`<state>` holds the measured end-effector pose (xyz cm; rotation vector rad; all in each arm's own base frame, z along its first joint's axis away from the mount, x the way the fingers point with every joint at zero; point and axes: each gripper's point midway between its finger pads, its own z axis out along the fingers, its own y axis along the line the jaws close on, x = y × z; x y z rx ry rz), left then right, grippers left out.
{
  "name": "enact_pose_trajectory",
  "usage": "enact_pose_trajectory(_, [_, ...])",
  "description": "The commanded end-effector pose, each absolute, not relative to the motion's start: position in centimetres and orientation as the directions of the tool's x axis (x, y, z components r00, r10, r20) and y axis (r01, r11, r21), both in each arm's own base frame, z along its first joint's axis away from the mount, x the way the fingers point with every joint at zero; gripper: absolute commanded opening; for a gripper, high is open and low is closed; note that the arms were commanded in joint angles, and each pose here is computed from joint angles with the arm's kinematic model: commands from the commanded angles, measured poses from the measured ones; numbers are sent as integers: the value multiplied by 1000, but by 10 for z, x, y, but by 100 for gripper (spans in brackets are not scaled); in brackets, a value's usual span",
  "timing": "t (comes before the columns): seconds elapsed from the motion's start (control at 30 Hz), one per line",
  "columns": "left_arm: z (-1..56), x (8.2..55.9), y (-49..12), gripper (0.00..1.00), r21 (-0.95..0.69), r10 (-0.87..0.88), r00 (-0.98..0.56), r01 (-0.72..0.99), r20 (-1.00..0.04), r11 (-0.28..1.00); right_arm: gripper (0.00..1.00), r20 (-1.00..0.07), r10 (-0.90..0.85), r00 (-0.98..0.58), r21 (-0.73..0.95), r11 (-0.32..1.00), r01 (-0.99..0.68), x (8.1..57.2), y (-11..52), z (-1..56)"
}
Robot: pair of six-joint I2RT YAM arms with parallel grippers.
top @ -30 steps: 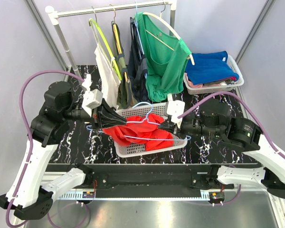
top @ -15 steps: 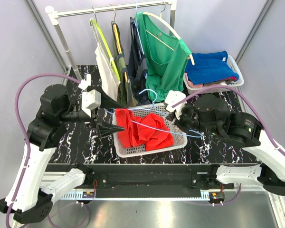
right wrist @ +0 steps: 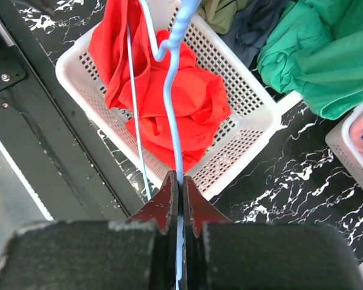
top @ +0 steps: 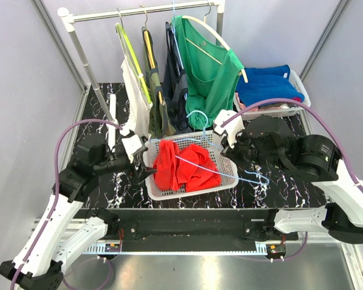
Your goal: Remove the tank top from the hanger
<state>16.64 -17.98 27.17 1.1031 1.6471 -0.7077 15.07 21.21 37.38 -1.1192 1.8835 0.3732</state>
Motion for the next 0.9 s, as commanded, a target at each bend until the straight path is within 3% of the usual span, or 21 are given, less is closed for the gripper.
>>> enact_pose_trajectory(0.0, [291,194,-180,85,124,270,-22,850,-963,513,0,-847,-491,-204,-118,547,-829,141,212,389])
enact_pose_trajectory(0.37, [290,192,-212,85,-26,182,-112,908,-977,419,0,-848,-494,-193,-118,530,-840,142,219,388])
enact_pose_trajectory(0.6, [274,185,-218,79,-89,179,-170,917,-969,389,0,-856,-489,-170,-132,524,-842,145,223,395])
enact_pose_trajectory(0.7, [276,186,-219,69,-85,167,-162,915,-973,394,0,-860,-483,-166,-129,520,-844,146,226,397])
enact_pose_trajectory(0.8, [283,193,-220,45,-77,145,-149,907,-978,414,0,-864,-477,-164,-121,511,-851,146,232,396])
enact_pose_trajectory(0.83, [286,197,-219,29,-66,138,-138,900,-981,430,0,-865,-475,-162,-120,510,-852,146,233,396])
enact_pose_trajectory(0.87, [291,199,-219,23,-56,133,-126,899,-983,435,0,-864,-476,-165,-117,509,-853,146,233,395])
